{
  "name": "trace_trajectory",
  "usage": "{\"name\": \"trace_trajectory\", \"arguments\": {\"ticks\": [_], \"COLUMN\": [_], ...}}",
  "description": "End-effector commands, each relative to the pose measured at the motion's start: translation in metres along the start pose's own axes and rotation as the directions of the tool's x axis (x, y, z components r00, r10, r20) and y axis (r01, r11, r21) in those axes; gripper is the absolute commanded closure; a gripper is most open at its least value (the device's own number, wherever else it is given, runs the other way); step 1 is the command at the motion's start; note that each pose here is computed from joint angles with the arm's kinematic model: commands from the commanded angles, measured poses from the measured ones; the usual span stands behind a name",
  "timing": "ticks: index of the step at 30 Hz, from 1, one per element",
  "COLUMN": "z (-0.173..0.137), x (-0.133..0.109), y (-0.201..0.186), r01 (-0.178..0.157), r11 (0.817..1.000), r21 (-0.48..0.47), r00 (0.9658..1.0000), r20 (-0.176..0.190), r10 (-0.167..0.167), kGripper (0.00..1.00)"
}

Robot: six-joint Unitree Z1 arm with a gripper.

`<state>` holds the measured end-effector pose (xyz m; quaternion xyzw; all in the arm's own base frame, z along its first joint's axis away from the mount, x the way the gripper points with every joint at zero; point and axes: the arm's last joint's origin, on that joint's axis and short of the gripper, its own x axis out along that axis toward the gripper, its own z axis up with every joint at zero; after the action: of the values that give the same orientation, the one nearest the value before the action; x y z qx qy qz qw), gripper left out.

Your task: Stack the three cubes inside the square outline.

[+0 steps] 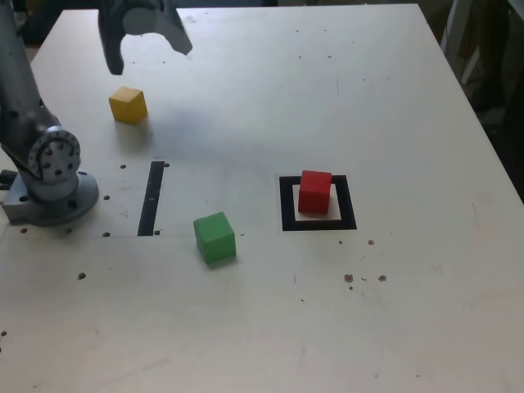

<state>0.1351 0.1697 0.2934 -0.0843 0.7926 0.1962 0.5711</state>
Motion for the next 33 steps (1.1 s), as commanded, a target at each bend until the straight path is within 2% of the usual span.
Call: {"name": "trace_trajectory", "arguments": {"ticks": [1,3,8,14,18,23,24,26,33], "z": [-0.004,-0.009,-0.017,-0.015,-0.011,-0.011,-0.01,-0.01,-0.005], "x": [0.004,0.009,0.021,0.028,0.034,0.049,0.051,0.056,0.065], "y": [0.006,0.01,0.011,0.007,0.011,0.023,0.025,0.027,0.029], "r01": [0.018,0.044,0.095,0.148,0.166,0.176,0.175,0.172,0.156], "r11": [0.999,0.994,0.969,0.928,0.906,0.884,0.882,0.879,0.88], "r21": [-0.046,-0.099,-0.228,-0.341,-0.39,-0.433,-0.438,-0.444,-0.449], "r00": [0.9998,0.9987,0.9925,0.9844,0.9791,0.9683,0.9673,0.9666,0.9692], "r20": [-0.007,-0.021,-0.053,-0.04,-0.044,-0.085,-0.09,-0.096,-0.102], "r10": [-0.019,-0.046,-0.11,-0.171,-0.199,-0.235,-0.237,-0.238,-0.224], "kGripper": [0.0,0.0,0.0,0.0,0.0,0.0,0.0,0.0,0.01]}}
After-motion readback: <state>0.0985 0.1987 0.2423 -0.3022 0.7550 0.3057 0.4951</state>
